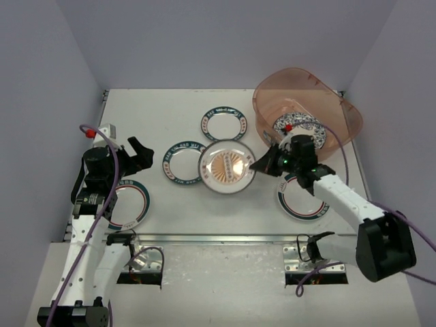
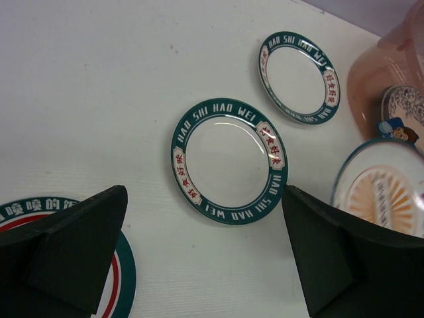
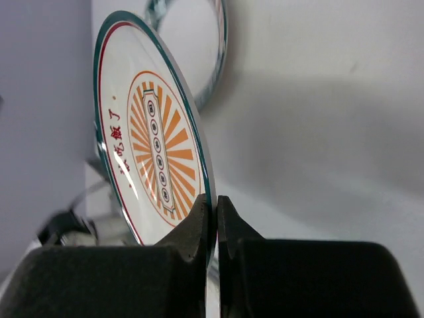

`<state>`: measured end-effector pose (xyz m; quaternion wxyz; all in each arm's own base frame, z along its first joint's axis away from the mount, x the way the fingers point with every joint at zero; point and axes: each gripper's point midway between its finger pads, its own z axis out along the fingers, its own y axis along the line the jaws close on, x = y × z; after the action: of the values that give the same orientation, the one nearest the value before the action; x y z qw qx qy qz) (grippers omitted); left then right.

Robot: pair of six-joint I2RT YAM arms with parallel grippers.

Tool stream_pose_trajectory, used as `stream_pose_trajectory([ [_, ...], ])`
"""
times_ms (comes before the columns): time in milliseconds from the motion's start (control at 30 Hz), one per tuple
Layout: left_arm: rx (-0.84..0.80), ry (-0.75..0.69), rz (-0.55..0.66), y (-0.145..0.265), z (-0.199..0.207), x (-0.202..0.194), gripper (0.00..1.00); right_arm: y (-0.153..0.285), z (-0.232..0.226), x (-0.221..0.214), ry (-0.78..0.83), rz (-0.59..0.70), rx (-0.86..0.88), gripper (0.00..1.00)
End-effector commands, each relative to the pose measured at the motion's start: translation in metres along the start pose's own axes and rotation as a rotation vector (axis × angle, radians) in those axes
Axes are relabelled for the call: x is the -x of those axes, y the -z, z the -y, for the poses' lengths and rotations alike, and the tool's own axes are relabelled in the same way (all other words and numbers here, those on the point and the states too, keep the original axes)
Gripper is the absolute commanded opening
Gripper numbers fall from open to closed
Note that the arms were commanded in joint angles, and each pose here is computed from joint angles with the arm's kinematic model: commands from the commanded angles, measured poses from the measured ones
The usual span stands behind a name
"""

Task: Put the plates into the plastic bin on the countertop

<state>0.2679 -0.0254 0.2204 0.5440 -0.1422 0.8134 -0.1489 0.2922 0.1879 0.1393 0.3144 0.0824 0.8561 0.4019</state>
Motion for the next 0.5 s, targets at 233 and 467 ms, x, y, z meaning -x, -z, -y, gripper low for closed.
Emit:
stream_pose_trajectory([
  [233,-0.043,-0.032,0.049,0.0,0.011,0.012,1.0,0.128,0.085,0.207,-0.498,0.836,-0.632,0.0],
  [467,-0.045,-0.033,0.045,-0.001,0.013,0.011,1.0,0.124,0.136,0.222,-0.674,0.925,-0.75,0.0],
])
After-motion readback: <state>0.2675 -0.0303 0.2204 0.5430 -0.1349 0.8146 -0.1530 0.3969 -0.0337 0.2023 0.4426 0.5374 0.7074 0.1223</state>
